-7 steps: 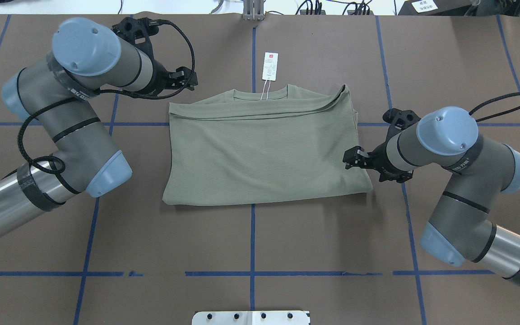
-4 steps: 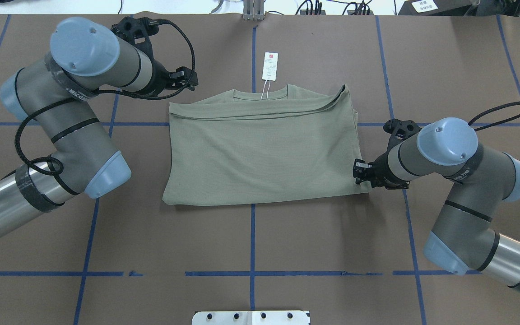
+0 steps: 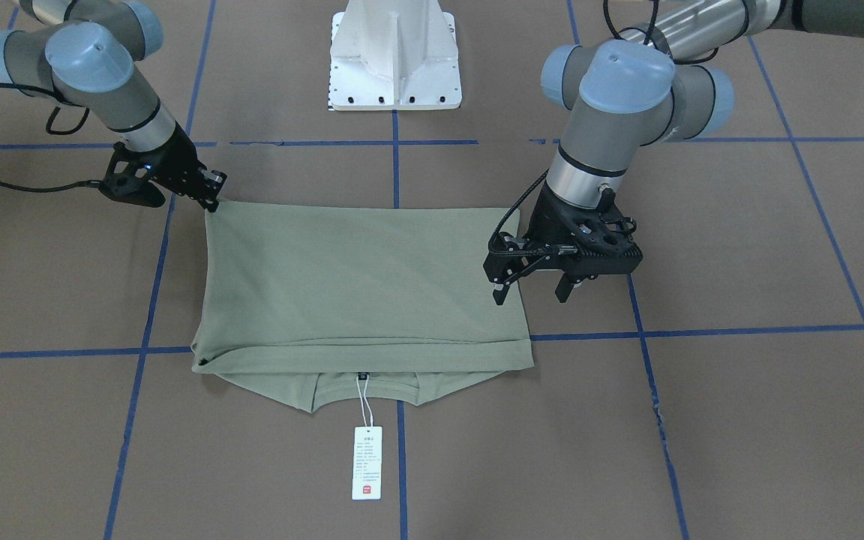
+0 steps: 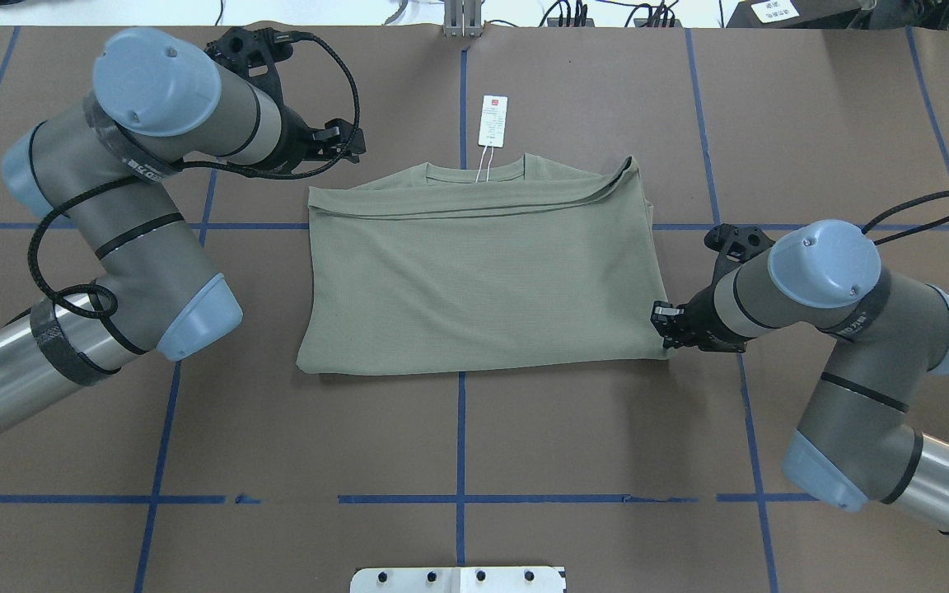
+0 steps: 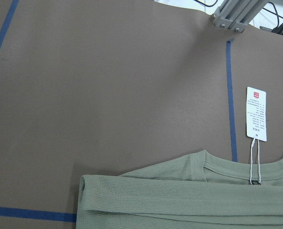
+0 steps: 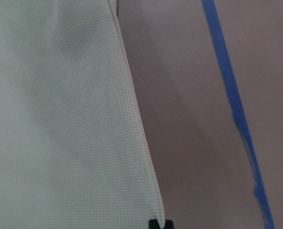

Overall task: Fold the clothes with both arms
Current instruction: 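Drag the folded shirt with the right gripper toward the robot, rotating it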

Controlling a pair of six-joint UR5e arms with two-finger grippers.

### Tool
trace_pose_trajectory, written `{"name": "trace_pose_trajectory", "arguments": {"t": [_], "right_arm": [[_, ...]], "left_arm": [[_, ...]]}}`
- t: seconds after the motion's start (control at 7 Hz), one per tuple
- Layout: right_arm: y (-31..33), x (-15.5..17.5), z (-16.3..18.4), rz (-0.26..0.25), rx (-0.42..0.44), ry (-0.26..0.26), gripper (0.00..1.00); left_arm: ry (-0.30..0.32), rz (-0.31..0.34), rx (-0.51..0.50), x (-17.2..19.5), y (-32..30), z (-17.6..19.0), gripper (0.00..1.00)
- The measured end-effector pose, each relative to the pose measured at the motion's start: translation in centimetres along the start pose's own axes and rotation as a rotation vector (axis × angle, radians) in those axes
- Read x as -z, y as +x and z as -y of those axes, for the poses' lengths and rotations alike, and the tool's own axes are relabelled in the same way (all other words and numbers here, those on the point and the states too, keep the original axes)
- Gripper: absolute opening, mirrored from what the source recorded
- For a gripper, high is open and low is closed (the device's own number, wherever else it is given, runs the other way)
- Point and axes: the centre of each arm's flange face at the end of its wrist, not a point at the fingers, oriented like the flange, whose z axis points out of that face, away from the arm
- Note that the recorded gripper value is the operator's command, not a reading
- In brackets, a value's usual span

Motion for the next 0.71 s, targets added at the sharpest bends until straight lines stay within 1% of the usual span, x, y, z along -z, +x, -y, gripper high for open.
{"name": "trace_pose_trajectory", "arguments": {"t": [0.14, 0.43, 0.57, 0.71], "right_arm": [[1.7, 1.1, -3.2, -0.011, 0.011, -0.037, 0.0], [3.5, 0.0, -11.2, -0.075, 0.024, -0.165, 0.0], [4.6, -0.5, -15.3, -0.117, 0.042, -0.234, 0.36], [6.0, -0.9, -19.2, -0.168, 0.052, -0.299, 0.99]], "left_arm": [[0.001, 0.001, 0.0, 0.0, -0.1, 0.0, 0.99], [0.004, 0.005, -0.003, -0.1, -0.4, -0.1, 0.99], [0.006, 0.006, -0.004, -0.1, -0.5, -0.1, 0.99], [0.006, 0.007, -0.007, -0.2, -0.5, -0.2, 0.99]]}}
